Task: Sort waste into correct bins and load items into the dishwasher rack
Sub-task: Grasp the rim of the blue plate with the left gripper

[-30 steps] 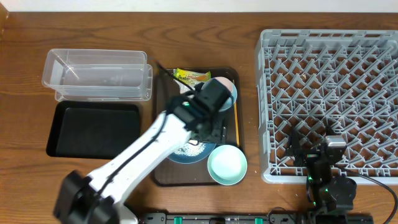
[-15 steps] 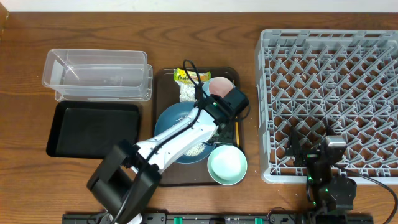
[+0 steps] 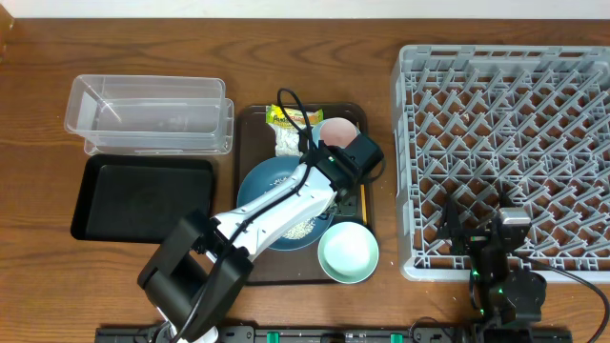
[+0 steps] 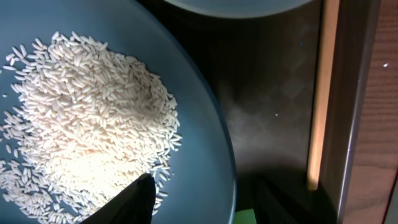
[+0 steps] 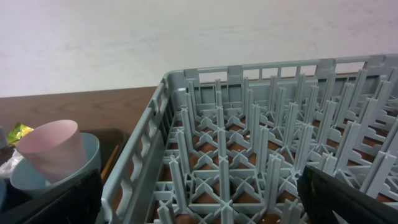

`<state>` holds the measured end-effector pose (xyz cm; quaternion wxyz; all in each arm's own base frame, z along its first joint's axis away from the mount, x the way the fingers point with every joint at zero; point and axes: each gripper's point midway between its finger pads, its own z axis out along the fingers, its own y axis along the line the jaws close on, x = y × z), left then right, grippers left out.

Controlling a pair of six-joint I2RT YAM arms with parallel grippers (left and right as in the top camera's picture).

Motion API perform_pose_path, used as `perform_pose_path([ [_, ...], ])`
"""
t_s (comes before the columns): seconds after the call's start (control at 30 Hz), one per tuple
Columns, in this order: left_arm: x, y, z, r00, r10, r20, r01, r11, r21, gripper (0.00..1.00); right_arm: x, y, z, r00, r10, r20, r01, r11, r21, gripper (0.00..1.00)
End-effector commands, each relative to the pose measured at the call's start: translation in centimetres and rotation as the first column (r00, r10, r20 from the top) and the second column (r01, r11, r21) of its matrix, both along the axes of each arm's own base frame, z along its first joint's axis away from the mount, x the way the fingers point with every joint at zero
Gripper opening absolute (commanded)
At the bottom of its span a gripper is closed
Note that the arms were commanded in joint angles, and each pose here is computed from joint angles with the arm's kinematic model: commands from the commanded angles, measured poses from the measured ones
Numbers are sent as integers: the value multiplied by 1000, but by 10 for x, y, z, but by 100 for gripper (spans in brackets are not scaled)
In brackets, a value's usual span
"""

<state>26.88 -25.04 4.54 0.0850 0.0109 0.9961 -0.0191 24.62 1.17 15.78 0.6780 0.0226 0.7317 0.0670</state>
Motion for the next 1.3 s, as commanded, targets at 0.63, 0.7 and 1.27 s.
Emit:
perform_pose_path([
  [0.63,-6,3,-22,1000,11,-2,-11,999,36,45,0,-3,-1,1000,-13,-2,13,1000,-10,99],
  [0.7,-7,4,-25,1000,12,-2,-12,999,37,43,0,-3,-1,1000,-13,-2,13,1000,-10,99],
  [1.27,-6,3,-24,1000,12,9,-12,1000,24,22,0,-3,-1,1000,-13,-2,13,1000,-10,99],
])
